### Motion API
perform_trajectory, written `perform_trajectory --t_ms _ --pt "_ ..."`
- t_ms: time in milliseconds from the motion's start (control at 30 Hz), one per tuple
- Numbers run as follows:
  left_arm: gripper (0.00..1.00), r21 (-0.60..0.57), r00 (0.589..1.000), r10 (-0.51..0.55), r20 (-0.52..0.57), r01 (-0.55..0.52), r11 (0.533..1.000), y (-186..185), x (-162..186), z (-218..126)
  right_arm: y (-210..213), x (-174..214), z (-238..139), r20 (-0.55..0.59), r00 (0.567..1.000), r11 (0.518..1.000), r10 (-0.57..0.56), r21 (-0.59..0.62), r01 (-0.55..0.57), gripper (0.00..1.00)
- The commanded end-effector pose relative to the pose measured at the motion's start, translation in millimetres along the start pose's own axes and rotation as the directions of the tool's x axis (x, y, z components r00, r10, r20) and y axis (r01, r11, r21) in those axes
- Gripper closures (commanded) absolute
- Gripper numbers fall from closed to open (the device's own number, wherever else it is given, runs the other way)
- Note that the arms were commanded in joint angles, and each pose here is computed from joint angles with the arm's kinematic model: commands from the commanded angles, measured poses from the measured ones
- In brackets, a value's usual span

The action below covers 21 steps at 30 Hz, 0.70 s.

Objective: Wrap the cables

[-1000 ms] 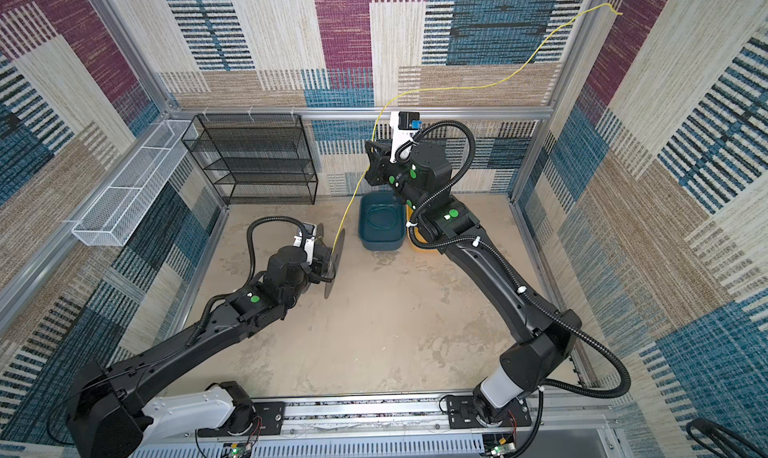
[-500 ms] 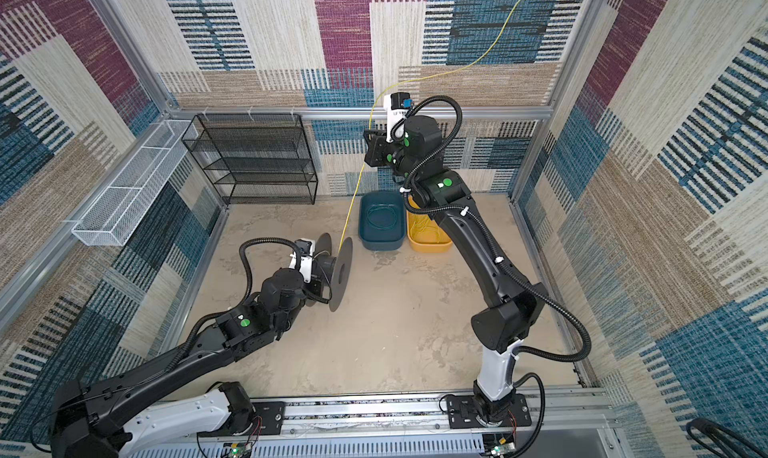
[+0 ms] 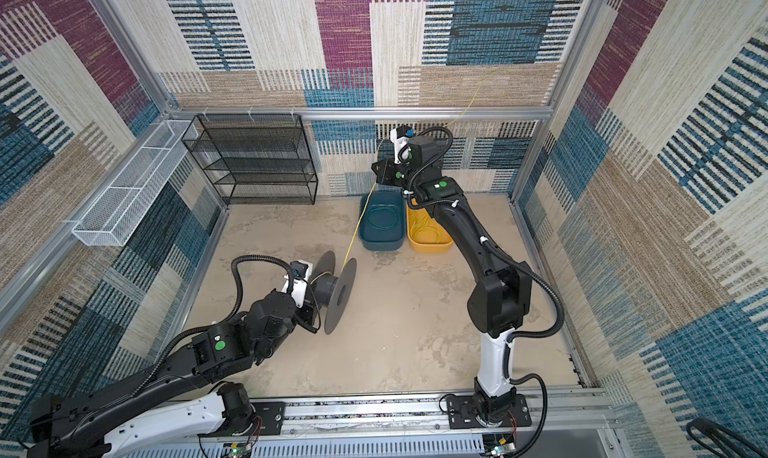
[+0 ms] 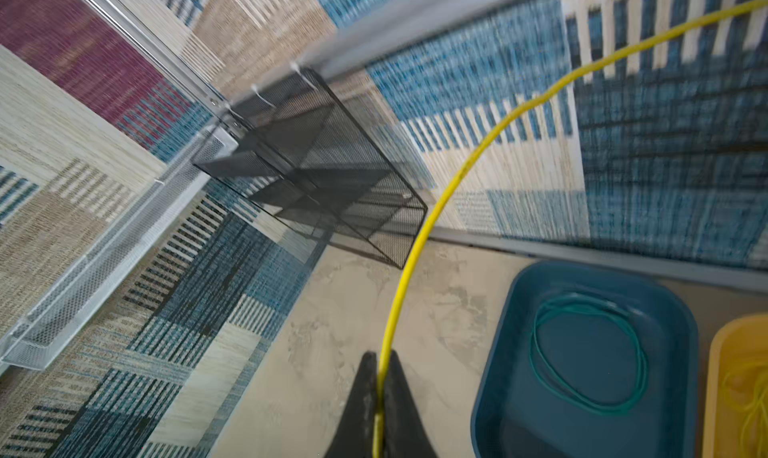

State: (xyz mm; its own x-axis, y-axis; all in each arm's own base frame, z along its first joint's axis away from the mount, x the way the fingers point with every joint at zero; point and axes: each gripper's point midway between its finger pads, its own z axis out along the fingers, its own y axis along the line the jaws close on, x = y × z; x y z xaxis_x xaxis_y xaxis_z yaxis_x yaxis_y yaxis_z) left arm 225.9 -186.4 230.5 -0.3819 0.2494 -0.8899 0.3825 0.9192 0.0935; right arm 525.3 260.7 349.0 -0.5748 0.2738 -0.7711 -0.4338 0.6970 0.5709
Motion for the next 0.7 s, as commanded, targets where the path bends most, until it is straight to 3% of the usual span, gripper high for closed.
perform_trajectory --t_ms 0,300,400,567,667 --pt "1.0 0.042 0.983 0.088 -0.162 -0.082 0.996 -2 45 -3 11 -50 -1 0.202 0.979 0.994 0.012 -0.108 0.01 0.88" --pt "1.0 0.044 0.975 0.082 -0.205 -0.075 0.996 -6 58 3 -22 -23 42 0.086 0.987 0.979 0.135 -0.164 -0.12 0.83" --pt "1.0 0.044 0.974 0.087 -0.211 -0.079 0.996 -5 61 2 -33 -21 46 0.078 0.985 0.978 0.157 -0.154 -0.143 0.77" --pt "1.0 0.052 0.974 0.081 -0.211 -0.072 0.996 -5 62 1 -45 -26 51 0.082 0.978 0.972 0.191 -0.157 -0.176 0.8" --pt "1.0 0.055 0.974 0.079 -0.212 -0.069 0.996 -5 62 1 -48 -36 56 0.088 0.979 0.974 0.185 -0.148 -0.17 0.86"
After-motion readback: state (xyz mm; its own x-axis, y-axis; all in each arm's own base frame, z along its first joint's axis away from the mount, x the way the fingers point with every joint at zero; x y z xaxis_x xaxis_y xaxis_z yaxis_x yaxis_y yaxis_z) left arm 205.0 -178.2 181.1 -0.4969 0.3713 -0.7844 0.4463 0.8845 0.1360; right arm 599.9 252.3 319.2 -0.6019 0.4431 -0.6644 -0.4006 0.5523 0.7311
